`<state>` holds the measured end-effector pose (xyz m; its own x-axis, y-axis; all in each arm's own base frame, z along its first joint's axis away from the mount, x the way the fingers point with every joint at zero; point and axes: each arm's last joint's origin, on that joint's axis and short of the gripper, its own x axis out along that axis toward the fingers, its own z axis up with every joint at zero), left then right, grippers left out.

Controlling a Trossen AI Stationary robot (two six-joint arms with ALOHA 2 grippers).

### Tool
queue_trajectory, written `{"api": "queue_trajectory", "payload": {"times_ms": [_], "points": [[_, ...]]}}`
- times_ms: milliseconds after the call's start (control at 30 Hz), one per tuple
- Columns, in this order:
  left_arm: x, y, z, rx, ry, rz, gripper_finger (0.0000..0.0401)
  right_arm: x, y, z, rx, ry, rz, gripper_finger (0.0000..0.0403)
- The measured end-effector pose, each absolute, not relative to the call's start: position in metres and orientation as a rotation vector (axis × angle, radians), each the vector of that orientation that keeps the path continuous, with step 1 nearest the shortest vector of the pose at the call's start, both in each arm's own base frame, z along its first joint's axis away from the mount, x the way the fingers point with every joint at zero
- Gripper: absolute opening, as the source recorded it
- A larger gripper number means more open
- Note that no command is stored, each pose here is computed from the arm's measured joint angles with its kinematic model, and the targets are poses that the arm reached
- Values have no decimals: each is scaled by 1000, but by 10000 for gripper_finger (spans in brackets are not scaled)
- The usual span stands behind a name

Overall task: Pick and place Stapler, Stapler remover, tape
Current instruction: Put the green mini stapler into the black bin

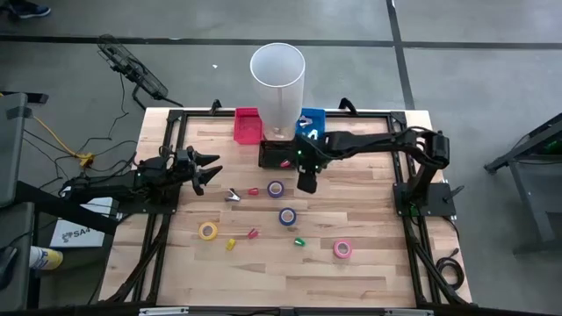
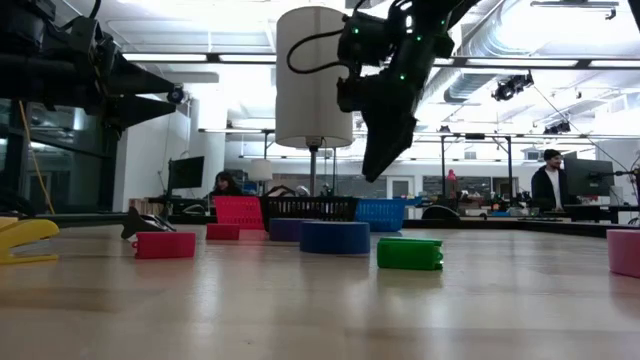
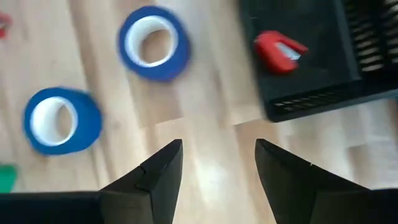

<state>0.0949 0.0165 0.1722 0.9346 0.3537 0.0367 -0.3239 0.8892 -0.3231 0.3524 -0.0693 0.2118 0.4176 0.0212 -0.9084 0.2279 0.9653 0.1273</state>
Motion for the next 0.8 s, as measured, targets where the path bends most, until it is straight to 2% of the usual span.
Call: {"api": "queue_trajectory", "payload": {"times_ms": [800], "points": [[95,16,172,-319,-96,353,225,349,78,211,153,1201,134,193]]}}
